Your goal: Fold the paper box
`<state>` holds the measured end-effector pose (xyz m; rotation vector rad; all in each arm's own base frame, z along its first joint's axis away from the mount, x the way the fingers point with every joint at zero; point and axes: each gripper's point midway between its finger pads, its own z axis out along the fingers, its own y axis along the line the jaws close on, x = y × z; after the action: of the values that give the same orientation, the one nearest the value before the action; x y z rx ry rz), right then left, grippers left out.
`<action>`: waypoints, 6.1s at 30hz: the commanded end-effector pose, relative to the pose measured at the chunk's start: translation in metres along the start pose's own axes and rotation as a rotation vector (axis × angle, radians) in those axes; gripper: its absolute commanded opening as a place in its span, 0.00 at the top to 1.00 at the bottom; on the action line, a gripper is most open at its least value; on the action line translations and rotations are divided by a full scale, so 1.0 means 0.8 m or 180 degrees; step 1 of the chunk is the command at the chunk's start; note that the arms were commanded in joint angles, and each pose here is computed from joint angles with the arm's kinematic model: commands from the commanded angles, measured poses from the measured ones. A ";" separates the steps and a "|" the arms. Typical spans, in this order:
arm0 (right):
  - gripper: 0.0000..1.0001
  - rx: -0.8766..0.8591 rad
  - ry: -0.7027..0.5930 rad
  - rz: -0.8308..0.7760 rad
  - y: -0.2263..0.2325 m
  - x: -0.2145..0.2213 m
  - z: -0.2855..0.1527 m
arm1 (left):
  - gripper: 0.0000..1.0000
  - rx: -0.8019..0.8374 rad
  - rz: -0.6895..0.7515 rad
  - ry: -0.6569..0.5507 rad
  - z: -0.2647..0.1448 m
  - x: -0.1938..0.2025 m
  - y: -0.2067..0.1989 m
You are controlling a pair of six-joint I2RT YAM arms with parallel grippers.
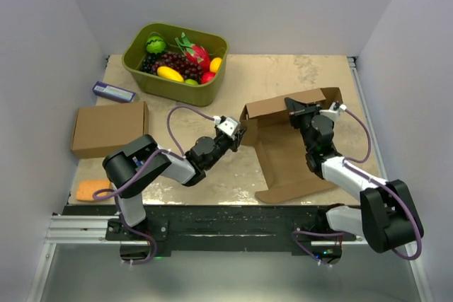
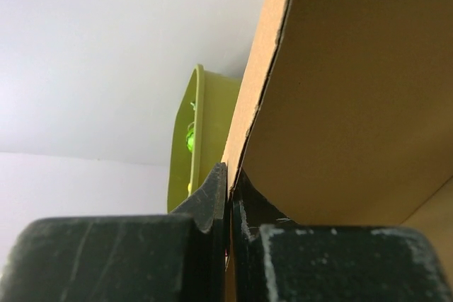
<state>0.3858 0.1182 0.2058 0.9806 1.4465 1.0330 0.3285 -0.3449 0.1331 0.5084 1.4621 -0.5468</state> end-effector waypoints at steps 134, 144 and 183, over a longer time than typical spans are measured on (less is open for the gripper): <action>1.00 0.0540 0.1400 -0.0155 -0.072 0.199 -0.104 | 1.00 -0.1661 0.0156 -0.0741 -0.022 -0.079 0.117; 1.00 0.0454 0.1457 -0.0154 -0.064 0.205 -0.103 | 0.94 -0.0215 0.0218 -0.1037 -0.046 -0.078 0.043; 1.00 0.0278 0.1597 -0.0084 -0.048 0.220 -0.098 | 0.77 0.0863 -0.0383 -0.0291 -0.005 0.005 0.041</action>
<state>0.3368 0.2223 0.2014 0.9611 1.4709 1.2808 0.3677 -0.2810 0.1000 0.5413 1.4837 -0.6867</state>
